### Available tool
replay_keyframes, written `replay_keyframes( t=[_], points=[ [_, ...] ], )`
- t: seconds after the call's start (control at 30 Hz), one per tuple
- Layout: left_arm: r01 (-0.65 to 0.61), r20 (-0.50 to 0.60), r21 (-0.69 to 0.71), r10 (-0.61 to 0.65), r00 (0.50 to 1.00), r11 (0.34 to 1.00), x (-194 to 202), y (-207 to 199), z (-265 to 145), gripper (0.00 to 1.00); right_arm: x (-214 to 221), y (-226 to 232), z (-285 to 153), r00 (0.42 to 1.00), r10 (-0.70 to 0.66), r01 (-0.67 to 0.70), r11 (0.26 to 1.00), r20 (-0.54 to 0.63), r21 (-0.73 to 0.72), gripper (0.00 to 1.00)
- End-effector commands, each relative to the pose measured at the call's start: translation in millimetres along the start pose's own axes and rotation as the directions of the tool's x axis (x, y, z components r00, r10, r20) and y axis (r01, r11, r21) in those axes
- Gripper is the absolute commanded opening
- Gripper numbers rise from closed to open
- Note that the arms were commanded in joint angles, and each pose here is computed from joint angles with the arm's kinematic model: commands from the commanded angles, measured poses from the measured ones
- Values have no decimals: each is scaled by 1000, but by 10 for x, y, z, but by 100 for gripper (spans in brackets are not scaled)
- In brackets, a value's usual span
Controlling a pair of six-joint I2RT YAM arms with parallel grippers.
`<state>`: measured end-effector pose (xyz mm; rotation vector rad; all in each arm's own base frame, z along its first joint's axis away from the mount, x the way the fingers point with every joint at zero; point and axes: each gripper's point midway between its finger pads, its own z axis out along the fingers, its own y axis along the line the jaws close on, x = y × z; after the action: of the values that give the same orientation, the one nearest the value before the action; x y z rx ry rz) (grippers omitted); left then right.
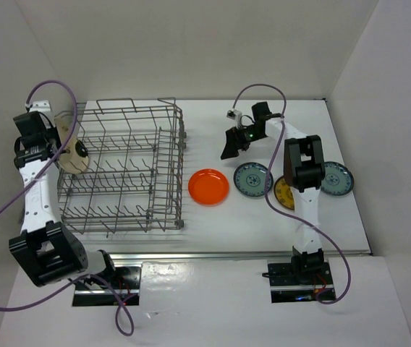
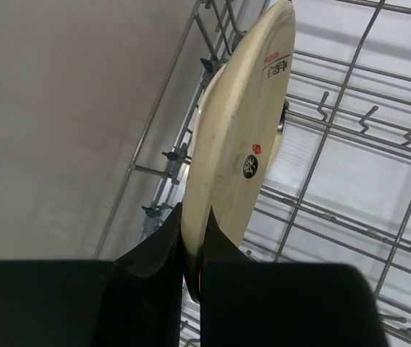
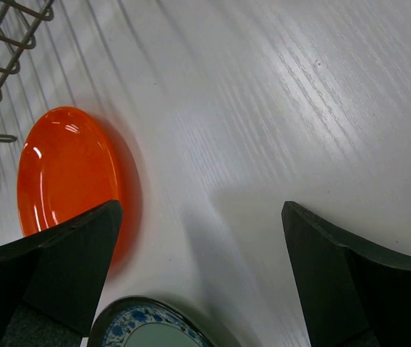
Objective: Load the plates into the dish rack
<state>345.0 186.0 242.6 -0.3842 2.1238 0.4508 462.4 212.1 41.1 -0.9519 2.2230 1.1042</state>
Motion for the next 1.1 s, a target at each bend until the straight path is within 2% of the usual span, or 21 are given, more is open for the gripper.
replay_keyframes(
  t=[0.0, 0.2, 0.43, 0.67, 0.8, 1.07],
  points=[
    [-62, 137, 4, 61, 989, 998, -354, 116, -12, 0, 194, -38, 66, 999, 20, -21, 999, -38, -42, 100],
    [-56, 92, 103, 46, 995, 993, -245, 88, 203, 0, 361, -67, 136, 997, 45, -48, 997, -64, -52, 100],
    [-71, 63, 246, 57, 996, 967, -105, -149, 386, 0, 511, -58, 162, 994, 65, -70, 996, -89, -53, 99],
    [-30, 8, 269, 29, 1000, 963, 62, -216, 550, 0, 537, -30, 109, 992, 64, -68, 997, -110, -37, 98],
    [-14, -22, 203, 19, 1000, 979, 133, -82, 641, 0, 618, -1, 100, 989, 78, -83, 996, -126, -33, 98],
    [35, -74, 218, -19, 997, 975, 274, -146, 862, 0, 624, 68, 141, 988, 66, -72, 997, -141, -35, 96]
  ],
)
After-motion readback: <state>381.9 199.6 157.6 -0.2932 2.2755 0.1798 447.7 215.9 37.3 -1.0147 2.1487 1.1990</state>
